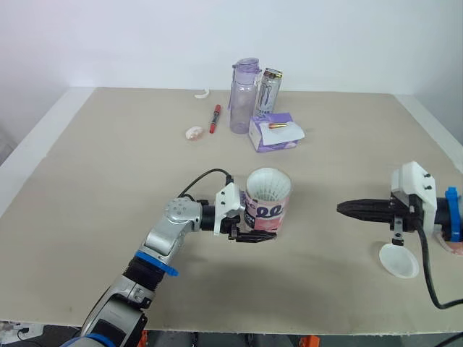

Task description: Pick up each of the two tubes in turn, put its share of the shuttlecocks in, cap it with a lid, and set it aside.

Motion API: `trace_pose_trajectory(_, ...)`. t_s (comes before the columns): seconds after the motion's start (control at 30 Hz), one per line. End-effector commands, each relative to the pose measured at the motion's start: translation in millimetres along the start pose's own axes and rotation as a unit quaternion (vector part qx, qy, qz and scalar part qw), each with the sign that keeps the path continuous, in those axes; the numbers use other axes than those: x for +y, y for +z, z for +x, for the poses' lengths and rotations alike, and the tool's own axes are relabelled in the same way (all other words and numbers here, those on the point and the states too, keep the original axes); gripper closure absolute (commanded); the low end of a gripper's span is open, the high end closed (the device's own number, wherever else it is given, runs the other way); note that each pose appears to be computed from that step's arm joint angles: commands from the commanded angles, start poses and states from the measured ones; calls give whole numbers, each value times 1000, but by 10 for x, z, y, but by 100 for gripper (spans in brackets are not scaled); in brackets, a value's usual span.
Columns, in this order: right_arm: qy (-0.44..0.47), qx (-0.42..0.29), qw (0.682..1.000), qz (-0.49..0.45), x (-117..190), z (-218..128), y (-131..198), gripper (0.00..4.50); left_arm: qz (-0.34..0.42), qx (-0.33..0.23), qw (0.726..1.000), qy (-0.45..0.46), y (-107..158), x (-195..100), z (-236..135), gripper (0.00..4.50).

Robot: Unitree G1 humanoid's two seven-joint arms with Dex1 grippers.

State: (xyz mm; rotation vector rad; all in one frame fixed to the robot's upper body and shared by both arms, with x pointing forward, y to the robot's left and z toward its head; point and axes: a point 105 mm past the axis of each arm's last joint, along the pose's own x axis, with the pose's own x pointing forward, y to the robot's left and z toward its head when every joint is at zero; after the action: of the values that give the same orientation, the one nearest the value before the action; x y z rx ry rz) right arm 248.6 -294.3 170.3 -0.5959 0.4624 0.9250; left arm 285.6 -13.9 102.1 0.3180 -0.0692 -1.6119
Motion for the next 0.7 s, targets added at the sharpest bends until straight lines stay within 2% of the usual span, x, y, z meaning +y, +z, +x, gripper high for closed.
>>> trace_pose_trajectory(0.03,-18,31,999,7,-119,-189,-88,355,10,8,1000,-8,-19,0,13,120)
trace_pose_trajectory(0.27,-15,92,994,60,-179,-251,-401,90,-30,-2,999,-25,-45,-55,-13,120)
trace_pose_trajectory(0.3,-13,87,993,76,-182,-249,-412,72,-31,-3,999,-26,-44,-61,-17,120)
trace_pose_trajectory(0.33,-13,83,992,93,-195,-246,-425,17,-29,-1,999,-26,-46,-65,-24,120)
trace_pose_trajectory(0.37,-15,83,991,103,-212,-244,-445,3,-27,2,999,-27,-52,-68,-32,120)
trace_pose_trajectory(0.7,-13,140,981,132,-309,-215,-711,3,-13,7,1000,-19,-29,-34,-61,120)
